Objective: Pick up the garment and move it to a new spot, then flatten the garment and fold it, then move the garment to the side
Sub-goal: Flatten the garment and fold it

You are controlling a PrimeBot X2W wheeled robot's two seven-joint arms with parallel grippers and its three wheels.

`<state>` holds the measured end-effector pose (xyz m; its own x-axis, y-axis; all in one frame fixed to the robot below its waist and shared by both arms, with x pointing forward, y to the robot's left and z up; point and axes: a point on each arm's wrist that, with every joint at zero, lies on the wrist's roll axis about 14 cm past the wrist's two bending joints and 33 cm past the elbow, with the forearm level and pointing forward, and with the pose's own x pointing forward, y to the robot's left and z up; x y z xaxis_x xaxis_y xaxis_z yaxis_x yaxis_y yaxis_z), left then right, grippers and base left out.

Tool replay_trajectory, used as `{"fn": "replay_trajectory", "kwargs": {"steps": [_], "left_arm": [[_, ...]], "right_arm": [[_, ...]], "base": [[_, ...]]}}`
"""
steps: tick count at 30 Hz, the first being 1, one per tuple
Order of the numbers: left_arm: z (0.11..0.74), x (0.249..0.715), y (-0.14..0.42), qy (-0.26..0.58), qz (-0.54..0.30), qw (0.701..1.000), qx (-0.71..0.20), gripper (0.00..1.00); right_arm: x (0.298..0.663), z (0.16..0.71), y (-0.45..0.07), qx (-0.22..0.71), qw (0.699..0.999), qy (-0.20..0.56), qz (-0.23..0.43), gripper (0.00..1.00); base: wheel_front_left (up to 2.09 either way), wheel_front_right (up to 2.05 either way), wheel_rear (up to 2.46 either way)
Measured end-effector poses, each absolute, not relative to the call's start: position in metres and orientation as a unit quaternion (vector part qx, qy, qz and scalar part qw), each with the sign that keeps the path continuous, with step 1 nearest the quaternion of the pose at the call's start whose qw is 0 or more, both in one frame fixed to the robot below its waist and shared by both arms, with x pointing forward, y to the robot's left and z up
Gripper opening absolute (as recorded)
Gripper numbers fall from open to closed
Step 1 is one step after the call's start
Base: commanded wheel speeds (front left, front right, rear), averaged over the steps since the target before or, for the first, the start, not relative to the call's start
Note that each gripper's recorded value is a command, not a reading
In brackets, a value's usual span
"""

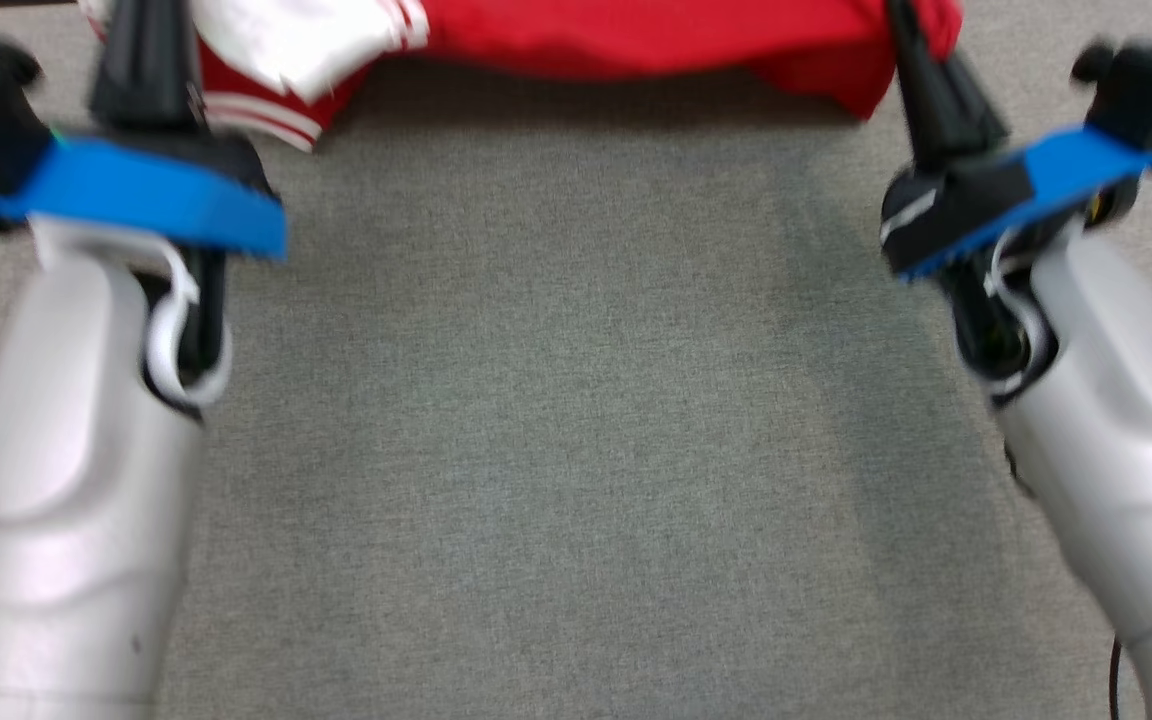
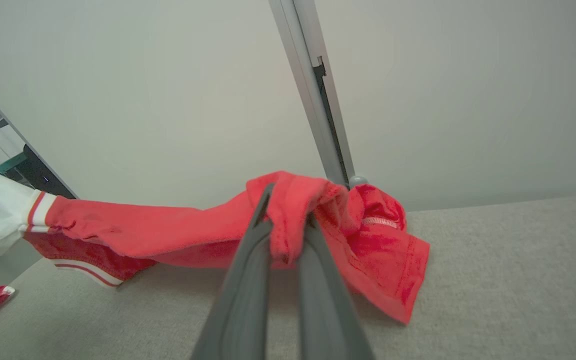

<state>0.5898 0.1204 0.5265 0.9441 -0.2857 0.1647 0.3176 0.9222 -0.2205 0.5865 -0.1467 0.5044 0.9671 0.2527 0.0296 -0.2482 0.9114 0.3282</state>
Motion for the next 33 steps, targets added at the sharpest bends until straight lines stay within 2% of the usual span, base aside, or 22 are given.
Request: {"fn": "replay_trajectory", "kwargs": {"steps": [10,17,33], "left_arm": [[0.476,0.493,0.129,-0.004,-0.099,0.98,-0.173,0.0],[0.451,0.431,0.142,0.037,-0.061,0.98,-0.188,0.0],[0.428,0.324,0.152,0.088,-0.031,0.978,-0.189,0.0]], "right_arm": [[0.492,0.442,-0.14,0.195,0.968,0.097,0.125,0.0],[0.436,0.42,-0.14,0.213,0.961,0.137,0.114,0.0],[0.335,0.391,-0.155,0.24,0.95,0.182,0.079,0.0]], "base": [[0.0,0.0,0.0],[0.0,0.0,0.0],[0.0,0.0,0.0]]}}
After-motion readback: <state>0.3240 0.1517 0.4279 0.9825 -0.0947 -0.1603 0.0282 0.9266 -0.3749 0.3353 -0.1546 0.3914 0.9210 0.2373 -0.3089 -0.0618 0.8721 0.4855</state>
